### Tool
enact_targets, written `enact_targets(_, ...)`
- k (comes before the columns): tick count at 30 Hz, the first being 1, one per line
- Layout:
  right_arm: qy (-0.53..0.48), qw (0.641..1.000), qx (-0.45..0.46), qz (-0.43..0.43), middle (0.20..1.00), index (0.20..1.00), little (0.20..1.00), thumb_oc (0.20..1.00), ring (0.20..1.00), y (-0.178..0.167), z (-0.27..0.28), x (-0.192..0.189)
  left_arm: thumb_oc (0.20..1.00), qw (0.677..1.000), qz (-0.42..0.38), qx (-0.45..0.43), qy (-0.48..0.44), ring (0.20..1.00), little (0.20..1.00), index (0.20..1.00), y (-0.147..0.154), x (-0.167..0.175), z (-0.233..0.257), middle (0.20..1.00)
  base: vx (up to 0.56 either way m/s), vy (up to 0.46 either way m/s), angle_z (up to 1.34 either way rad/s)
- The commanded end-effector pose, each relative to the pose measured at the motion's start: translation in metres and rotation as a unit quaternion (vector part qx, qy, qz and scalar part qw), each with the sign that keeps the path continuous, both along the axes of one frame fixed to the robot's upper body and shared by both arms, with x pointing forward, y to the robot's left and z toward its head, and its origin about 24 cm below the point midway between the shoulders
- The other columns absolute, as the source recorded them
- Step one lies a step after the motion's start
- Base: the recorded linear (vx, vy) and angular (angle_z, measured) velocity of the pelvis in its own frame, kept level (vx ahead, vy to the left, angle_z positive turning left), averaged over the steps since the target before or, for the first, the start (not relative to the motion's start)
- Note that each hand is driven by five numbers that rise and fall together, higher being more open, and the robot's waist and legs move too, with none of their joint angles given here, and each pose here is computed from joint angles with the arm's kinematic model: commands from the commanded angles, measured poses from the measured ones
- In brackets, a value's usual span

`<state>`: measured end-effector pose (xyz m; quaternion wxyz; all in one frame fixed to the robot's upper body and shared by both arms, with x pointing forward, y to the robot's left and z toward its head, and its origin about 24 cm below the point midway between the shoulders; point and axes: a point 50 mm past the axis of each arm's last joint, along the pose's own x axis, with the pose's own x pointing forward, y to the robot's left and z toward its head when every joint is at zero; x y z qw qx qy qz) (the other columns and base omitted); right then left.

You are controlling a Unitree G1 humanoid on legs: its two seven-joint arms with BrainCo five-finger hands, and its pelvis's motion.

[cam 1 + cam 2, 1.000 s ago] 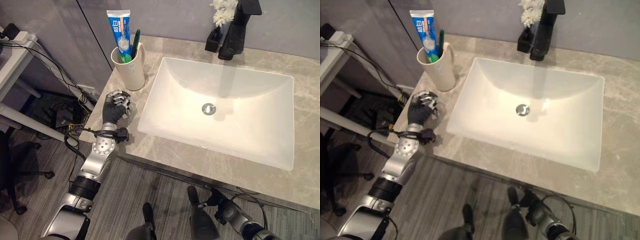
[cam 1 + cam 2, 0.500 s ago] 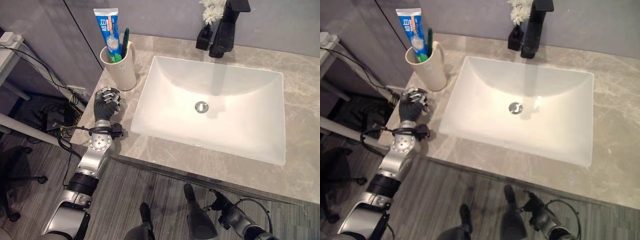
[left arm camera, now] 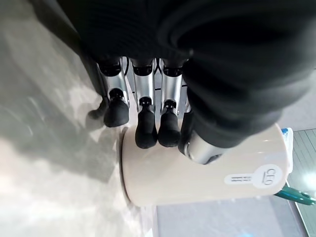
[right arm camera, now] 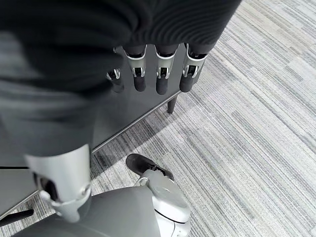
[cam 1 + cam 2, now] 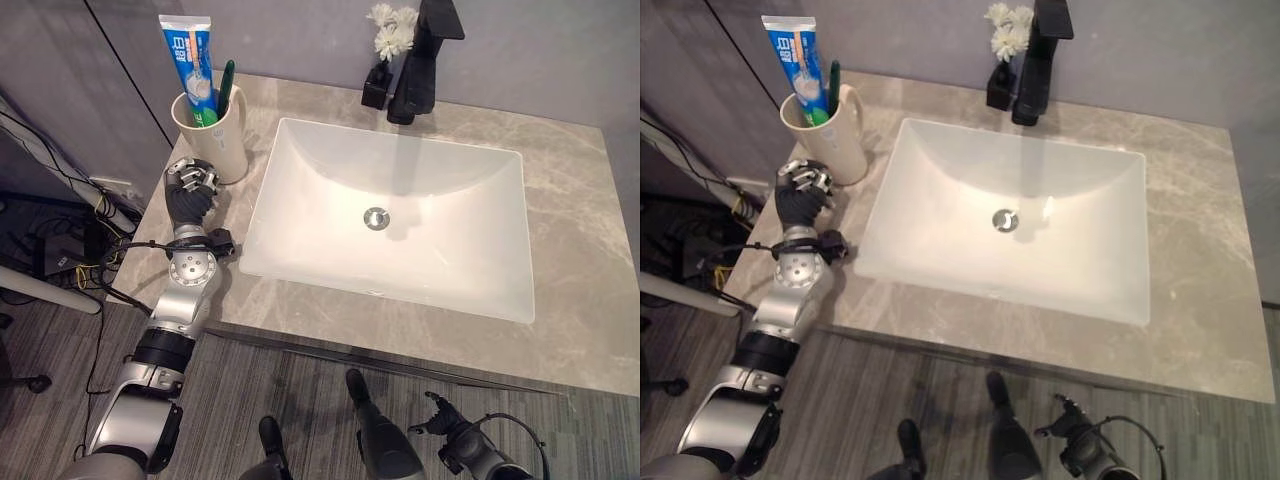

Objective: Put brush and paste in cup on sink, flatten towel.

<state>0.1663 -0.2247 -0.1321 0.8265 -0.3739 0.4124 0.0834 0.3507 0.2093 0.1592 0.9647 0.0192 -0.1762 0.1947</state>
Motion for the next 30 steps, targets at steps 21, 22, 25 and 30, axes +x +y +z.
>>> enact_targets(21,0.004,1.000,0.000,0.020,1.000,1.000,1.000,1.000,1.000,0.006,-0.005,-0.010,0.200,0.991,0.106,0.087,-0.005,0.200,0.200,0.200,0.036,0.024,0.040,0.200,0.00,-0.005,-0.05)
enact_targets(22,0.005,1.000,-0.001,0.020,1.000,1.000,1.000,1.000,1.000,0.005,-0.005,-0.010,0.200,0.990,0.104,0.089,-0.008,0.200,0.200,0.200,0.036,0.024,0.041,0.200,0.00,0.000,0.00)
enact_targets(25,0.014,1.000,-0.006,0.014,1.000,1.000,1.000,1.000,1.000,0.003,-0.007,-0.014,0.200,0.991,0.095,0.088,-0.013,0.200,0.200,0.200,0.031,0.022,0.039,0.200,0.00,0.000,0.00)
enact_targets(30,0.023,1.000,-0.012,-0.012,1.000,1.000,1.000,1.000,1.000,-0.004,-0.009,-0.019,0.200,0.993,0.072,0.085,-0.023,0.200,0.200,0.200,0.022,0.013,0.030,0.200,0.00,-0.003,0.01)
